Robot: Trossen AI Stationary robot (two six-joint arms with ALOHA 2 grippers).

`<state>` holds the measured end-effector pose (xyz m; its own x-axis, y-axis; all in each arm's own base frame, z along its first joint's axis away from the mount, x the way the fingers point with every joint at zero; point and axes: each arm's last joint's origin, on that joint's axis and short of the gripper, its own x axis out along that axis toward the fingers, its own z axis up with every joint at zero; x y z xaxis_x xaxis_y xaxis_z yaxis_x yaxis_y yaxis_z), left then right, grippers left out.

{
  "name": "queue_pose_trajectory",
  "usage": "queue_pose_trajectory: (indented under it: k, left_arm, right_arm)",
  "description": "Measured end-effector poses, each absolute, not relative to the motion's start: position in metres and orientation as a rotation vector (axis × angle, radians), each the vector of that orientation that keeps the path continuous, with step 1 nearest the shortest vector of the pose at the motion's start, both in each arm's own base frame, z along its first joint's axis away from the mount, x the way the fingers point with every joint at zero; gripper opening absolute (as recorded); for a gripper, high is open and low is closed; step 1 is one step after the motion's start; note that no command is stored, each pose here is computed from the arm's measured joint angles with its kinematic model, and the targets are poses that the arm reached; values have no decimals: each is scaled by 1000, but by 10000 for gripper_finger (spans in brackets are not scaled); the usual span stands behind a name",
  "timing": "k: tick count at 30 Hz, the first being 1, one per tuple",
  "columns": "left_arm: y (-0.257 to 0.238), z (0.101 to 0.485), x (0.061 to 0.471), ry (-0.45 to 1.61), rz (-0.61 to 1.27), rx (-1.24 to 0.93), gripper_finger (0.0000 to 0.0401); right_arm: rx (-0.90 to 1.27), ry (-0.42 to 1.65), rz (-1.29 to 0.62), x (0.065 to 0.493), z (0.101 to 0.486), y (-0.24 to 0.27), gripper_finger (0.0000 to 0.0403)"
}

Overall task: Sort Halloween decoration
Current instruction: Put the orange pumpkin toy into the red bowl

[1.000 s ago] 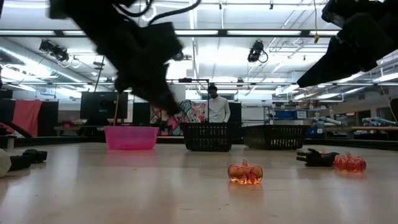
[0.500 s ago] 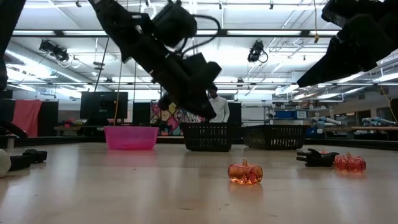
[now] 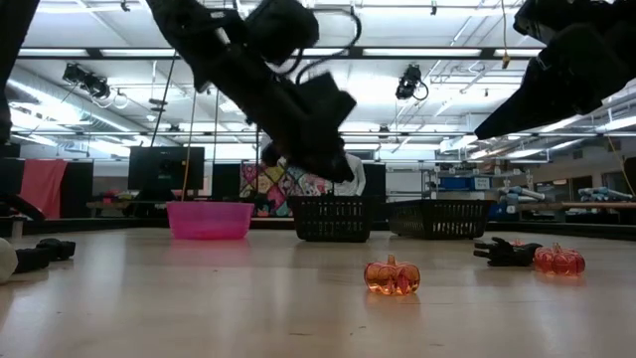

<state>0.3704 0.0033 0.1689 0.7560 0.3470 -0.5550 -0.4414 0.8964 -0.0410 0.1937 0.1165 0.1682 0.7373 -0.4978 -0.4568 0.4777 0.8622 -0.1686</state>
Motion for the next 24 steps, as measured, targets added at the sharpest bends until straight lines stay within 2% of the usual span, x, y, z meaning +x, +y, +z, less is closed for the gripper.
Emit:
queue_pose_trajectory:
  k: [6,11,20,24]
  left_arm:
    - [-22,189,358,598,379,-85,125]
    - [-69,203,337,659,233,-1,125]
    - [-136,188,288,964,115,-153,125]
    - [-167,187,270,982,50,-126,125]
  right_arm:
    - [-39,513,-534,194,168,117,153]
    - [-39,511,-534,194,168,117,153]
    - [-29,509,-535,194,168,117,153]
    - [-19,506,-533,194,169,117,153]
